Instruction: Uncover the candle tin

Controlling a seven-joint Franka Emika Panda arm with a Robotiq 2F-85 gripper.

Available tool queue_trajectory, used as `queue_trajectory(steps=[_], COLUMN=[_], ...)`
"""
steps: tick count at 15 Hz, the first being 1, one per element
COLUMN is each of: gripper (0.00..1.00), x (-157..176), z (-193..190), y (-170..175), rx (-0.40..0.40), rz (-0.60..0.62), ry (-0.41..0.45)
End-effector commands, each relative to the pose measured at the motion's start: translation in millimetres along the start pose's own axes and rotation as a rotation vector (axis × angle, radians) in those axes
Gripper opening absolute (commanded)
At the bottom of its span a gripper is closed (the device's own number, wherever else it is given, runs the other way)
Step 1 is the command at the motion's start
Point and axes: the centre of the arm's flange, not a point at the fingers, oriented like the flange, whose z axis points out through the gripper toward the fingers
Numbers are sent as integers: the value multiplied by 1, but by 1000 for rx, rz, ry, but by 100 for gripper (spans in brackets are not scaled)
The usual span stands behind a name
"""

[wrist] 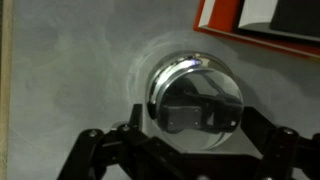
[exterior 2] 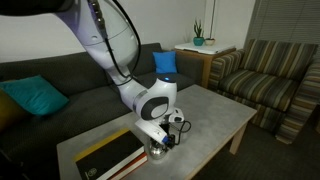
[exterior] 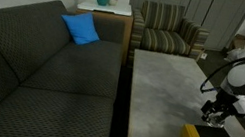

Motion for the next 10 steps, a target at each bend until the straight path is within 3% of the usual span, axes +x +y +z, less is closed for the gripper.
queue_trajectory(steps=[1,10], gripper=[100,100], x=[-2,-13], z=[-3,-11], y=[-4,-12], rx=[52,35], rz=[55,186], ry=[-19,-41])
